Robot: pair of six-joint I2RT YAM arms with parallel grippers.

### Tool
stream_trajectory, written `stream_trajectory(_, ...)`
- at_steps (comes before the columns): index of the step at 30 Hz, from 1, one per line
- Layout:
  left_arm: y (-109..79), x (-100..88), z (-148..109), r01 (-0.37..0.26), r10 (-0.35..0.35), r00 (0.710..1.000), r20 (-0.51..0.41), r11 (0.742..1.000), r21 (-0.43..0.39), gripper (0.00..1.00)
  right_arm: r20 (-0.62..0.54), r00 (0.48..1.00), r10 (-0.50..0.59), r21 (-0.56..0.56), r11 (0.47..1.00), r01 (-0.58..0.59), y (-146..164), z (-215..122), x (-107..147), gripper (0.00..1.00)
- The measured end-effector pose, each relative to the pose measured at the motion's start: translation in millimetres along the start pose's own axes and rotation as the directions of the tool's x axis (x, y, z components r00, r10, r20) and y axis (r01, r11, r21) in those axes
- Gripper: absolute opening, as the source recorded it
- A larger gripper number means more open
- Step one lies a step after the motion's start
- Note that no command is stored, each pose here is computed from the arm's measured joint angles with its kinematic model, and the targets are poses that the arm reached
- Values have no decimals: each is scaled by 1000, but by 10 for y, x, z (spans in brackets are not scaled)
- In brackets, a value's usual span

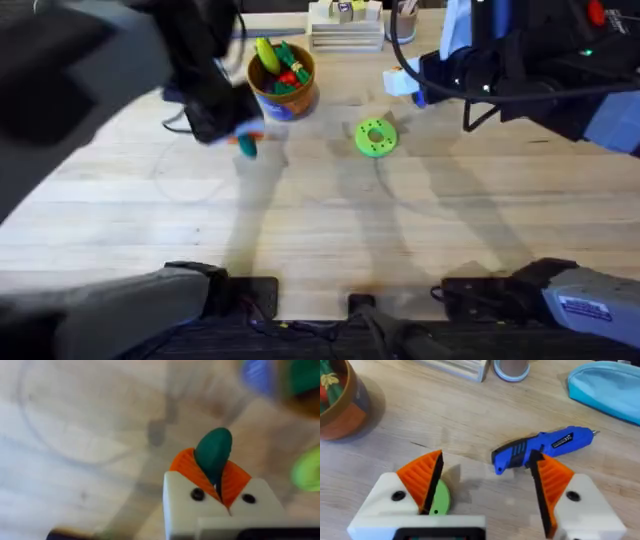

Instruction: Pick up the gripper from the table and insert it into the empty holder that is missing its gripper. Then pick up a screw, insert it into the mounting hole, and use the screwdriver to tighten it. Finally, clean up the table by picking up the vegetable and placing it into the bucket.

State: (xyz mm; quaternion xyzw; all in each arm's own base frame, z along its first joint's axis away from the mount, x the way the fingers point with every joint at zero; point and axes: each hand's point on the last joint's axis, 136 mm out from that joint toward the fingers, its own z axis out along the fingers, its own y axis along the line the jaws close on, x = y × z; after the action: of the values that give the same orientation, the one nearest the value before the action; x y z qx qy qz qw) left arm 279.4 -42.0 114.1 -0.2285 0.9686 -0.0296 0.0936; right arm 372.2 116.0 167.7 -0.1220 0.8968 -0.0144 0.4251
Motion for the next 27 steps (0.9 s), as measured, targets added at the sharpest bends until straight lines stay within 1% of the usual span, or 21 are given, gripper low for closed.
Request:
stream_trajectory(2, -154, -221, -231, -1, -10, 992, 123, 996, 88, 20, 0, 1000, 0, 0, 1000, 0, 0, 0, 1, 992)
stream_trajectory(4, -292, -422, -438, -9, -31, 972, 232, 986, 168, 20, 0, 1000, 0, 0, 1000, 0, 0, 0, 0, 991)
stream_trajectory(6, -397, -572, -552, -19, -49, 952, 301, 975, 221, 20, 0, 1000, 0, 0, 1000, 0, 0, 0, 1, 992)
stream_trajectory(9, -546, -782, -615, -34, -74, 925, 373, 961, 275, 20, -1, 1000, 0, 0, 1000, 0, 0, 0, 2, 993)
stream_trajectory(11, -630, -901, -600, -40, -87, 912, 400, 954, 298, 20, 0, 1000, 0, 0, 1000, 0, 0, 0, 1, 992)
stream_trajectory(12, -665, -952, -577, -42, -91, 908, 409, 952, 304, 39, -1, 1000, 0, 0, 1000, 0, 0, 0, 2, 992)
stream_trajectory(13, -696, -995, -547, -42, -95, 905, 414, 950, 309, 105, -1, 1000, 0, 0, 1000, 0, 0, 0, 2, 992)
stream_trajectory(15, -750, -1070, -455, -42, -98, 903, 418, 949, 312, 297, -1, 1000, 0, 0, 1000, 0, 1, 0, 2, 992)
stream_trajectory(17, -787, -1118, -352, -40, -97, 905, 414, 950, 309, 583, -1, 1000, 0, 0, 1000, 0, 0, 0, 2, 992)
stream_trajectory(19, -808, -1145, -232, -33, -95, 911, 402, 953, 302, 890, -1, 1000, 0, 0, 1000, 0, 0, 0, 2, 990)
stream_trajectory(20, -809, -1145, -184, -31, -93, 914, 395, 955, 296, 959, -1, 1000, 0, 0, 1000, 0, 0, 0, 2, 991)
stream_trajectory(21, -807, -1140, -119, -27, -89, 919, 383, 957, 287, 983, -1, 1000, 0, 0, 1000, 0, 0, 0, 3, 990)
stream_trajectory(24, -802, -1129, -12, -22, -82, 928, 364, 962, 273, 992, -14, 1000, -3, 0, 1000, 3, -1, 0, 35, 991)
stream_trajectory(27, -802, -1130, -9, -22, -82, 928, 364, 962, 273, 993, -30, 1000, -7, 1, 1000, 7, -2, -1, 75, 992)
